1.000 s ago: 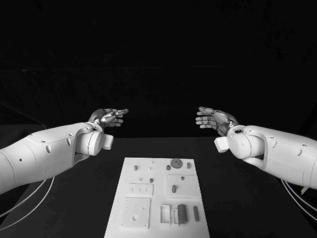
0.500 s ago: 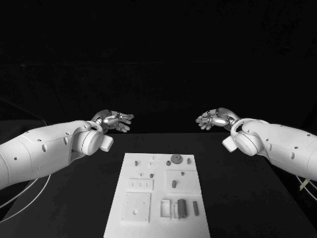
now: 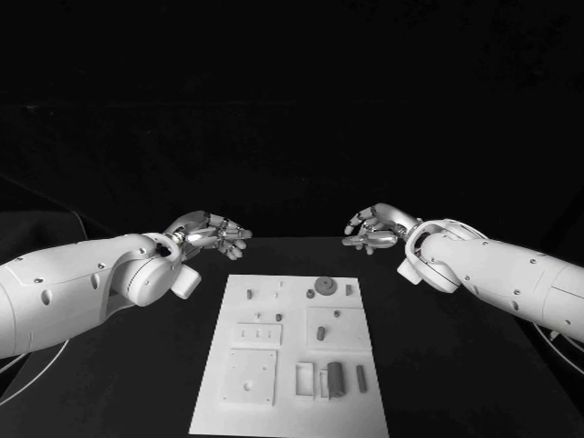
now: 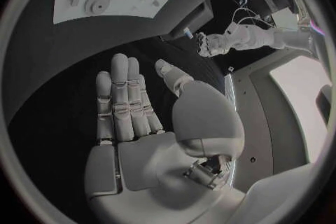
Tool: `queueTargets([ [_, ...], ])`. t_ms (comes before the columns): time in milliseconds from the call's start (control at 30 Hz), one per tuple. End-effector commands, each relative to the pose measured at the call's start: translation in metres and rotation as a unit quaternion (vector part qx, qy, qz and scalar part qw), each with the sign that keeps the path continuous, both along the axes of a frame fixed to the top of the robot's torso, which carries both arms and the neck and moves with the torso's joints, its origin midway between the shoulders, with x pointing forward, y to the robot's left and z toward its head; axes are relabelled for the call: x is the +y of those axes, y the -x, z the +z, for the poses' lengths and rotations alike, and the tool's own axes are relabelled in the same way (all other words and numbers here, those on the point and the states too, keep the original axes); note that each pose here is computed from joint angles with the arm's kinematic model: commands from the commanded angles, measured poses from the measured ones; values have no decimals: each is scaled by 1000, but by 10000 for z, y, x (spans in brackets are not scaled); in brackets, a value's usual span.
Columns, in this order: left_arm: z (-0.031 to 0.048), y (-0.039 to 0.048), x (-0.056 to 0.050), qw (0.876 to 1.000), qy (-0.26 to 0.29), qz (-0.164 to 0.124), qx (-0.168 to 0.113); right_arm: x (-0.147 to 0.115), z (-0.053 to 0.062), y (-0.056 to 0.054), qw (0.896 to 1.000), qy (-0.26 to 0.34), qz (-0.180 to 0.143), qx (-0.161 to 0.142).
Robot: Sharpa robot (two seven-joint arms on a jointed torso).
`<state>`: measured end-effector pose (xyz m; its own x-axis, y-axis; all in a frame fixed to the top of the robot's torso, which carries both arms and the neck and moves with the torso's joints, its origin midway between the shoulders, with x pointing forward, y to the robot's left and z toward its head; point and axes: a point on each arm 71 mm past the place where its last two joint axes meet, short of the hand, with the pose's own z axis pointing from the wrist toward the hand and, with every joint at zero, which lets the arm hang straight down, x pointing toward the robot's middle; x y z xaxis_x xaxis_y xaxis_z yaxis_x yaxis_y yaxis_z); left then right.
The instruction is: Assemble the parts on the task board
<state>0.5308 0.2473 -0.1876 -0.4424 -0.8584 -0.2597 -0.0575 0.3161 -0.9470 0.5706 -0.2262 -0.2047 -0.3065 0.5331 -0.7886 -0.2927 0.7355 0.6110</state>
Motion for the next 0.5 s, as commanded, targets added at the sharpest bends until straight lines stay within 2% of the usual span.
queueTargets([
  [33,84,67,-96,997,-4,-45,-60,137,-15,17,996,74,35,-28],
  [100,100,89,-103,997,-4,-41,-70,220,-82,25,993,109,48,-5],
  [133,103,96,-103,996,-4,-41,-73,246,-93,23,992,118,54,-4],
  [233,118,120,-117,996,-4,-41,-83,369,-109,6,987,150,59,-19],
  [300,120,126,-141,995,-4,-44,-84,403,-132,16,986,155,60,-18],
  [367,115,156,-175,995,-13,-59,-80,463,-156,11,982,181,59,-17],
  [500,137,180,-217,993,-30,-74,-92,545,-201,14,977,205,62,-28],
])
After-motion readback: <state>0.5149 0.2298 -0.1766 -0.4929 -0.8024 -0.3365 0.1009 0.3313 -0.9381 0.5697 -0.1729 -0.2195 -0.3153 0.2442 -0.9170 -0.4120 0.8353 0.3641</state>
